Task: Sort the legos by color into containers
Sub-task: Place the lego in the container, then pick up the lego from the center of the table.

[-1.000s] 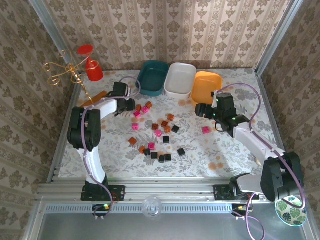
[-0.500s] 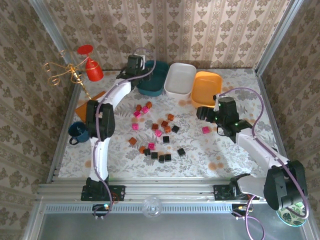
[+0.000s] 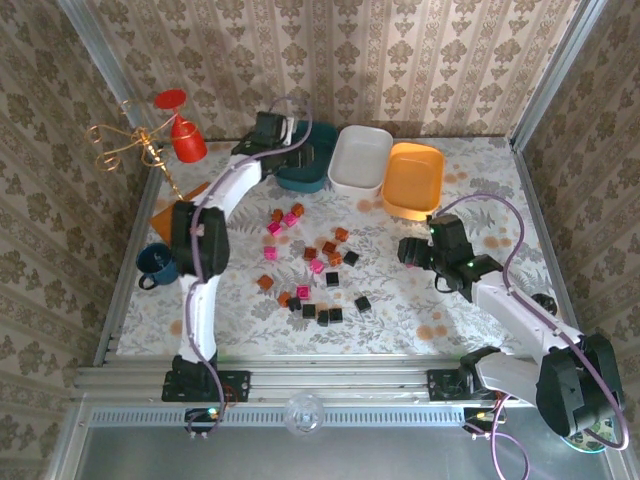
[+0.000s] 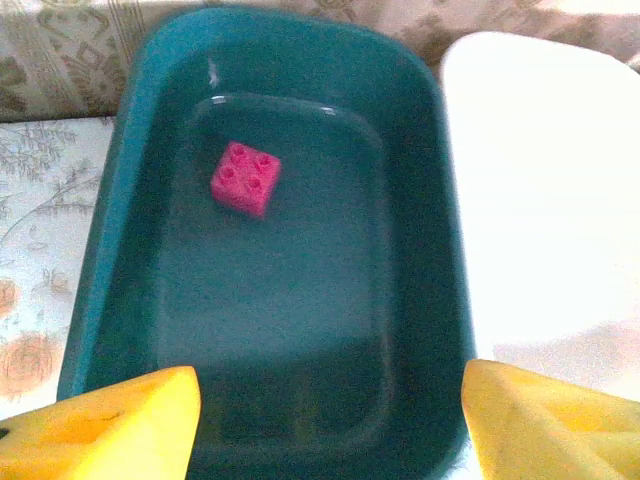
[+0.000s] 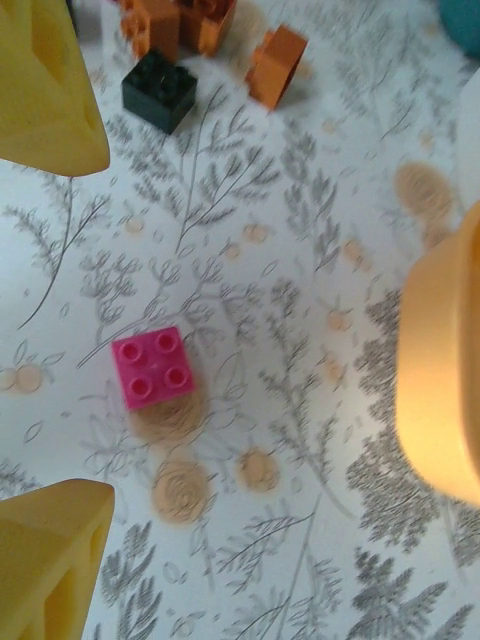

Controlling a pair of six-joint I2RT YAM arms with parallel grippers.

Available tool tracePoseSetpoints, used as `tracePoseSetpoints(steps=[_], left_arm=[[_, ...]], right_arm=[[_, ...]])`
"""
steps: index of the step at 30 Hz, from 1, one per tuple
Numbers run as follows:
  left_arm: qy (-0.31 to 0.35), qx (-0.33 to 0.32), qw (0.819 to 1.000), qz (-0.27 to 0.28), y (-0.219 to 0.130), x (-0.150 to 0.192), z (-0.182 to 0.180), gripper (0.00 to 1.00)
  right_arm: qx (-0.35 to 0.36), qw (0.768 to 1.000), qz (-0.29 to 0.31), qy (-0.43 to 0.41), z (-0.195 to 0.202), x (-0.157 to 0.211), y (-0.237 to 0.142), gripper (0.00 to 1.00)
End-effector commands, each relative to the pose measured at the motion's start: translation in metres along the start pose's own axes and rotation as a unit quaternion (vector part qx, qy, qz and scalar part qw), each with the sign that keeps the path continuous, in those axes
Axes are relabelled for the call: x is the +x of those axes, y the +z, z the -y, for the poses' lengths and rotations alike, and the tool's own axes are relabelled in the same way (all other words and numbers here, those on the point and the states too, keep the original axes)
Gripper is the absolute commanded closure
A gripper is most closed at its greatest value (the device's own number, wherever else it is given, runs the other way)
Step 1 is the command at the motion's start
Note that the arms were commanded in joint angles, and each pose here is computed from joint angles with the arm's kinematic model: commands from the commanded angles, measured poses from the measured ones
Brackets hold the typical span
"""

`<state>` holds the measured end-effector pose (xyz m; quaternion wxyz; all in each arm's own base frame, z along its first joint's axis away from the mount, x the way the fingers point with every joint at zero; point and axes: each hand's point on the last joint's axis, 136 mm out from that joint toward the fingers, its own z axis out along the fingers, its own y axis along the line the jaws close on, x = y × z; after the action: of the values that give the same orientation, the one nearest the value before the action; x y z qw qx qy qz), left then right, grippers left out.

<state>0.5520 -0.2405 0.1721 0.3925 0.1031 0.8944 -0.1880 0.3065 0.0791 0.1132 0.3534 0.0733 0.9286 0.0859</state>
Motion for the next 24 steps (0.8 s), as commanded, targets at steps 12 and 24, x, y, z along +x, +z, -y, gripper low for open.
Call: tracePoseSetpoints(steps=[12, 24], left_arm=[[-0.054, 0.133, 0.989, 0.045, -0.127, 0.102, 0.050, 0.21], [-0.051, 0.101, 0.993, 0.043, -0.152, 0.150, 0.036, 0.20]], right_arm=[[0.094, 0.982, -0.151, -0.056, 0.010, 0.038, 0.076, 0.28], [0.082, 0.976, -0.172, -0.108, -0.027, 0.047, 0.088, 0.60]])
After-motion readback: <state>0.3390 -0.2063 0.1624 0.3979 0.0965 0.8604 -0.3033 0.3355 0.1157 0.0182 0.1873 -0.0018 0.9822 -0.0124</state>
